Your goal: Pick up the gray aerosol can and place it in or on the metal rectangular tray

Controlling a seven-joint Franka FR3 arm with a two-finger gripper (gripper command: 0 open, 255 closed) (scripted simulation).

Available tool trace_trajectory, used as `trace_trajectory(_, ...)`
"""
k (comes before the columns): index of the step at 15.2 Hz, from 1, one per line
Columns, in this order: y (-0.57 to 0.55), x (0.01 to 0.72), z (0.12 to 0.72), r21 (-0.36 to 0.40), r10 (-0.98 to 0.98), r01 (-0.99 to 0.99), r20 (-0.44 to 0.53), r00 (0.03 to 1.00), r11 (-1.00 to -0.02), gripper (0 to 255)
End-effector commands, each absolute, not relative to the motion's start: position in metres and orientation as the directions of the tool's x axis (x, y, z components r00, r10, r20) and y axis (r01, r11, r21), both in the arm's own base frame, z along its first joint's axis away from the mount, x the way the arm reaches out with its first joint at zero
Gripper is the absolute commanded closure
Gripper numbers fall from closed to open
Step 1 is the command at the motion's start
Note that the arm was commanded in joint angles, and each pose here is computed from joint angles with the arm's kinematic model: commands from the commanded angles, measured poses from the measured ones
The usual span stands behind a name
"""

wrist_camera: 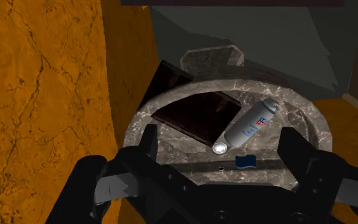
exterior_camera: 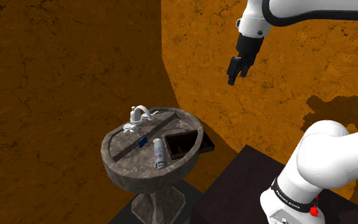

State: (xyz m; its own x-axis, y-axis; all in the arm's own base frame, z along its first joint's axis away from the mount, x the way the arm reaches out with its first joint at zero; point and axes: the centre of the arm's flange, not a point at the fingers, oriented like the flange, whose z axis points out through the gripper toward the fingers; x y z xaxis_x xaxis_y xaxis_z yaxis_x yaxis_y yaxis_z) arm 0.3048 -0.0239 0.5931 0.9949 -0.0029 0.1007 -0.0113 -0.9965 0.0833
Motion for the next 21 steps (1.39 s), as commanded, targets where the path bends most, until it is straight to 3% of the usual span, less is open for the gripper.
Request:
trace_trajectory(1,-0.024,0.305,0.593,0.083,-0.003,-0.011,0.101,0.995,-0.996,0)
trace_trajectory(21,0.019,0.417,0.363,-0.085,-0.256,-0.25,0.076,0.964,-0.965,0)
